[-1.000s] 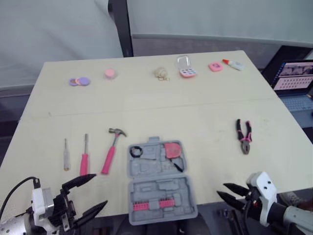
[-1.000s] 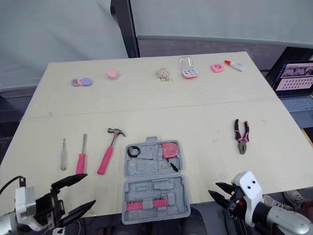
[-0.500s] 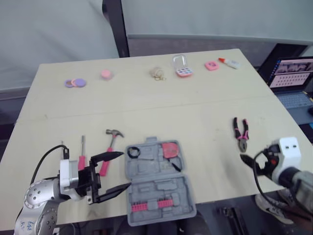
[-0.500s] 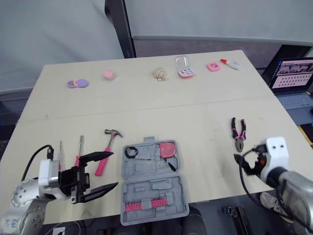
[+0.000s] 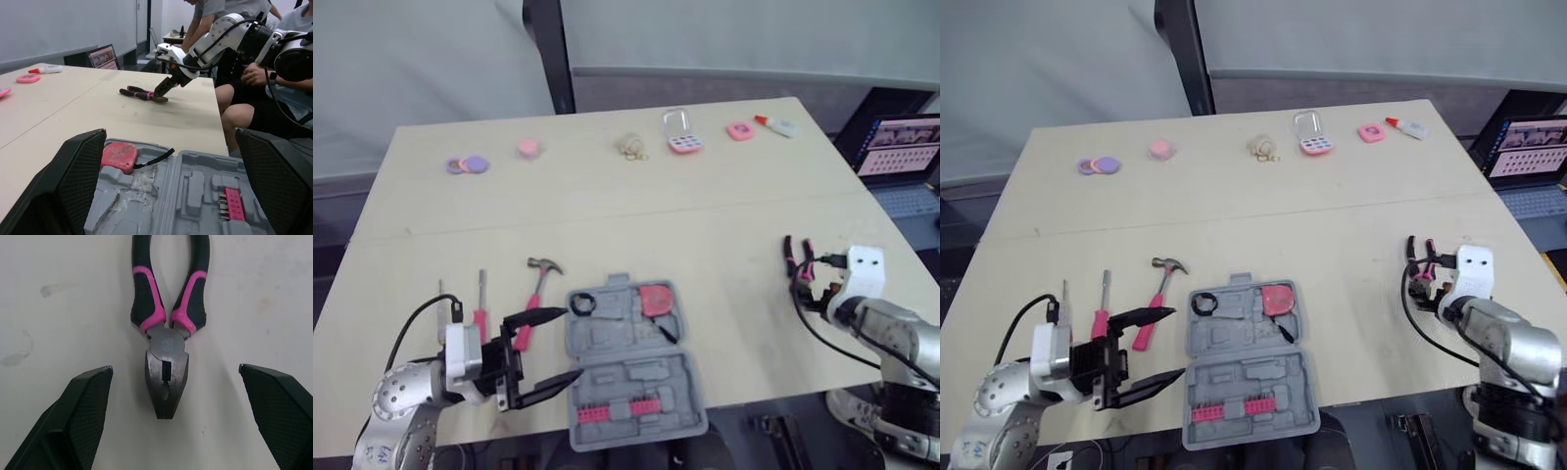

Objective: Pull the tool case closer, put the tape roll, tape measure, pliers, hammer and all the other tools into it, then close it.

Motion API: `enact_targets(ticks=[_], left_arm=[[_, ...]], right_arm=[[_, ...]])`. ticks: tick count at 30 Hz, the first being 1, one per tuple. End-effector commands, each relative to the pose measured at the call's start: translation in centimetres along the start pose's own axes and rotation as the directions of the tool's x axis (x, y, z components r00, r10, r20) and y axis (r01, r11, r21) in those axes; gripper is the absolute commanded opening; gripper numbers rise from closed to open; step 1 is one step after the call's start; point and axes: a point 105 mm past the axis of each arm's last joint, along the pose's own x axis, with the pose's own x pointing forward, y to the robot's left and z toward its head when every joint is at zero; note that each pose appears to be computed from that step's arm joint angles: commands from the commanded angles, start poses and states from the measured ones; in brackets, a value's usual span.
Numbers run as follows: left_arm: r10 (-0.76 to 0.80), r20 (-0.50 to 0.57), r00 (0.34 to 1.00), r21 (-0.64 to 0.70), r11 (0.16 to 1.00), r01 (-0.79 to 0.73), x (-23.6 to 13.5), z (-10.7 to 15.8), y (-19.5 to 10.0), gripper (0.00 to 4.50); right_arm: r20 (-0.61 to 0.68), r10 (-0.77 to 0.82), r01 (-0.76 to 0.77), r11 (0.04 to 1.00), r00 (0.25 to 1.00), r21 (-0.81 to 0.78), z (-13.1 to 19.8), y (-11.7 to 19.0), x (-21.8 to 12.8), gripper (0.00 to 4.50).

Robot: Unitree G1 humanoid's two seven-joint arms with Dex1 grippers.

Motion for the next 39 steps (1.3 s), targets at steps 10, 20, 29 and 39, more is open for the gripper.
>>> enact_targets(ticks=[10,20,29,39], left_arm=[[0.011,0.003,1.0,0.034,0.999,-0.011,0.1,0.6,-0.4,4.5],[0.02,0.001,1.0,0.037,0.999,-0.02,0.1,0.6,-0.4,4.5],[0.022,0.007,1.0,0.035,0.999,-0.022,0.4,0.6,-0.4,4.5],[0.034,0.006,0.999,0.035,0.999,-0.034,0.2,0.4,-0.3,4.5]], right_arm=[[0.017,-0.046,0.046,0.999,0.999,-0.024,0.1,0.5,2.0,4.37],[0.008,-0.046,0.046,0.999,0.999,-0.015,0.2,0.5,2.4,4.37],[0.003,-0.041,0.041,0.999,0.999,-0.01,0.1,0.7,2.5,4.37],[0.0,-0.036,0.036,0.999,0.999,-0.014,0.1,0.9,2.8,3.81]])
